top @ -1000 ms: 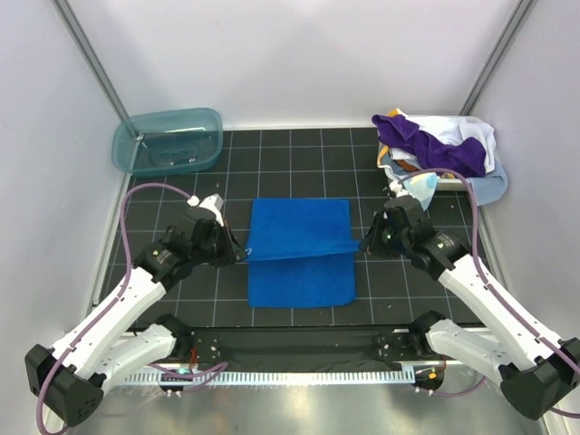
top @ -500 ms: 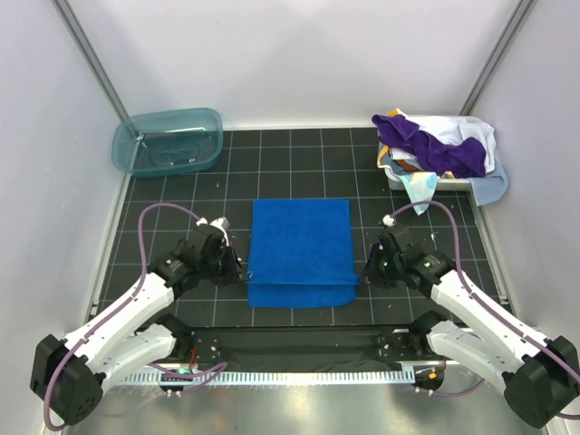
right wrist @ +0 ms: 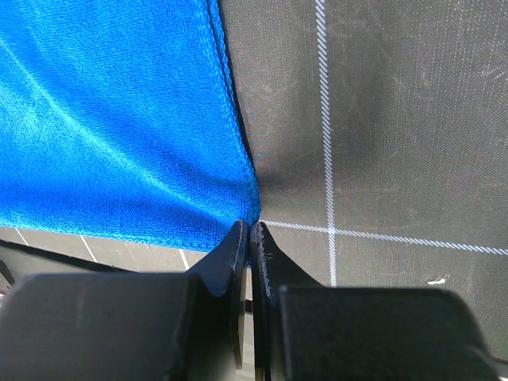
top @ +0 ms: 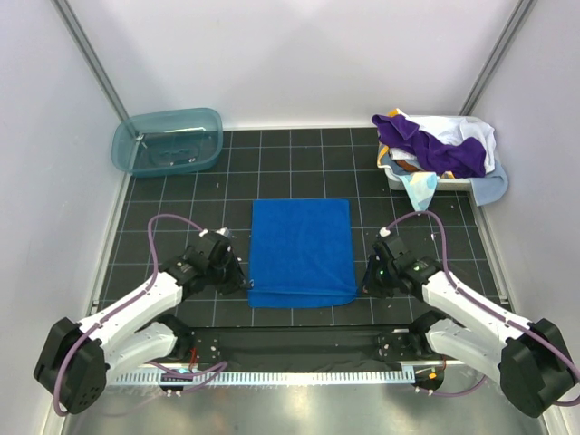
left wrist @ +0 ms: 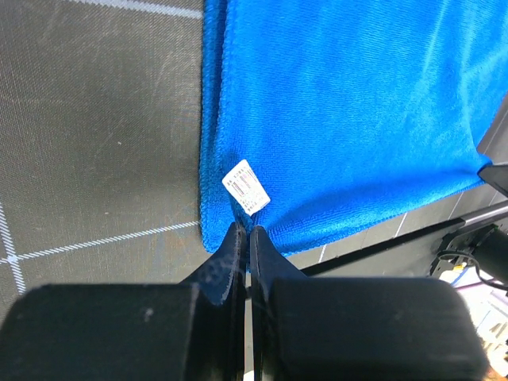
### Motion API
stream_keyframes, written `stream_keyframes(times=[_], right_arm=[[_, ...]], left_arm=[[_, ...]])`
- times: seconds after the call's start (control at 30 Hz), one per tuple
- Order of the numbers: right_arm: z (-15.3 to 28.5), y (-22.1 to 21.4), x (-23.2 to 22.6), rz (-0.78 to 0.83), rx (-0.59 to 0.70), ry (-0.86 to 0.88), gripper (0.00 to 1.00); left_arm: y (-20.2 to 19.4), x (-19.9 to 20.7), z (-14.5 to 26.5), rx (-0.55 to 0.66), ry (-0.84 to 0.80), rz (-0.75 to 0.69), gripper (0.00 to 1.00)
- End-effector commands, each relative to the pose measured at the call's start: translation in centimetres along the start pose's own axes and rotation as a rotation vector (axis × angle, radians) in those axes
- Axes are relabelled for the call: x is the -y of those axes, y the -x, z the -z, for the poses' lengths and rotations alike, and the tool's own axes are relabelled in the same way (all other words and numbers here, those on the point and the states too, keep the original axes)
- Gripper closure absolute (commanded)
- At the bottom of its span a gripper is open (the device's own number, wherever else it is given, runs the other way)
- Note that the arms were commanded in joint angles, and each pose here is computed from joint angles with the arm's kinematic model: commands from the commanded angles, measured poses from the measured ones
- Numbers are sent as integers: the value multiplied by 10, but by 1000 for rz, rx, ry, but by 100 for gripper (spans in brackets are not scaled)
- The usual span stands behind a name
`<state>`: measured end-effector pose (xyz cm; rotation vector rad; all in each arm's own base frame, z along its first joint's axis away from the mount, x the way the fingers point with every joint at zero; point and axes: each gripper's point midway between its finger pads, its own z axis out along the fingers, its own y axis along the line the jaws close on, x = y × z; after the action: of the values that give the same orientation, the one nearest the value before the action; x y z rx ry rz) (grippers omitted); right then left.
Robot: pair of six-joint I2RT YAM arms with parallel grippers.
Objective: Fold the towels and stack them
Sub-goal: Fold the towel
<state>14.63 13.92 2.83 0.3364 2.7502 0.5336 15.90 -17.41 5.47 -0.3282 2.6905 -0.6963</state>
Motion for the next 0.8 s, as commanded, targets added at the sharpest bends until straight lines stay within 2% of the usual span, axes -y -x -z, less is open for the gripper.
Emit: stream_keyframes(times=[0.0,0.43,0.53,0.57,0.63,0.77], right_arm=[[-2,0,11,-4,10,-50,95],[8,-1,7,5,9,-29,88],[10,0,5,7,8,-24,87],[10,0,5,8,9,-23,86],[10,-1,4,10,4,-18,84],[14,1,0,13,12,-2,75]], left_arm=[[1,-8,-5,14,28,24,100],[-16,-8,-2,-51,11,109,98],[-16,-6,2,-48,4,113,94],[-17,-4,3,-53,-5,113,90],[-18,-3,4,-58,-8,114,89],[-18,-2,9,-59,-6,112,81]])
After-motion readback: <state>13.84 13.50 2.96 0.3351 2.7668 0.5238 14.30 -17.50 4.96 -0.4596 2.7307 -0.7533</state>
